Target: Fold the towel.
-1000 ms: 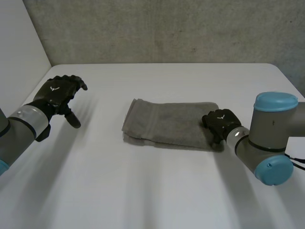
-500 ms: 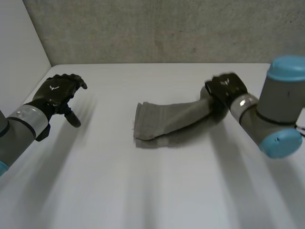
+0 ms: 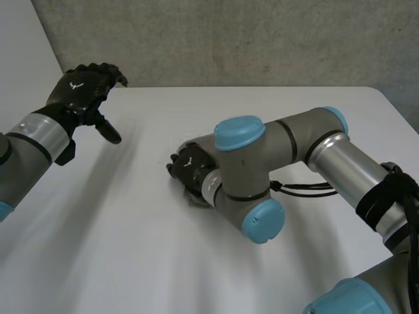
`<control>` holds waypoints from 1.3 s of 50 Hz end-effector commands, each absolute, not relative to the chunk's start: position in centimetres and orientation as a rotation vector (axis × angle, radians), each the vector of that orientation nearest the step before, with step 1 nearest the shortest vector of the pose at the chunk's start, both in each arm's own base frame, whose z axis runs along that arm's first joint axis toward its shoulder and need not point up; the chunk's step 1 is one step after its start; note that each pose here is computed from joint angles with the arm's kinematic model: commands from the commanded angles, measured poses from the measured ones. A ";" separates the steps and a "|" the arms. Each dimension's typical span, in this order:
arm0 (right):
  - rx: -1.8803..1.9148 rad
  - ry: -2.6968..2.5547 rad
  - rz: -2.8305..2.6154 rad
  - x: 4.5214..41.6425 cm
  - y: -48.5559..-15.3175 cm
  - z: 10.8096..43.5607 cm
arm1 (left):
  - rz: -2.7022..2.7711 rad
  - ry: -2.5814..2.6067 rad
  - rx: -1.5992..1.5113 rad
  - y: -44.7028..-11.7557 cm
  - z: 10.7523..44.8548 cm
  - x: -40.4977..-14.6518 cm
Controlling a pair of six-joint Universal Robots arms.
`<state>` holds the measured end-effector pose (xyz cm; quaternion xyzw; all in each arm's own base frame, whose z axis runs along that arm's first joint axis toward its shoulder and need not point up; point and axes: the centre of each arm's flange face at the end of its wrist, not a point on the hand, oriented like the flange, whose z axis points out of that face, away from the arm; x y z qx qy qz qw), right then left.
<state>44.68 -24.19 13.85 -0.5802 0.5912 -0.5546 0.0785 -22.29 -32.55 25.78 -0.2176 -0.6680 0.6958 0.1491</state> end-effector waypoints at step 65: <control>-0.693 2.284 -1.411 34.3 -32.8 12.8 | 1.506 -2.212 -0.581 -30.9 10.9 -33.0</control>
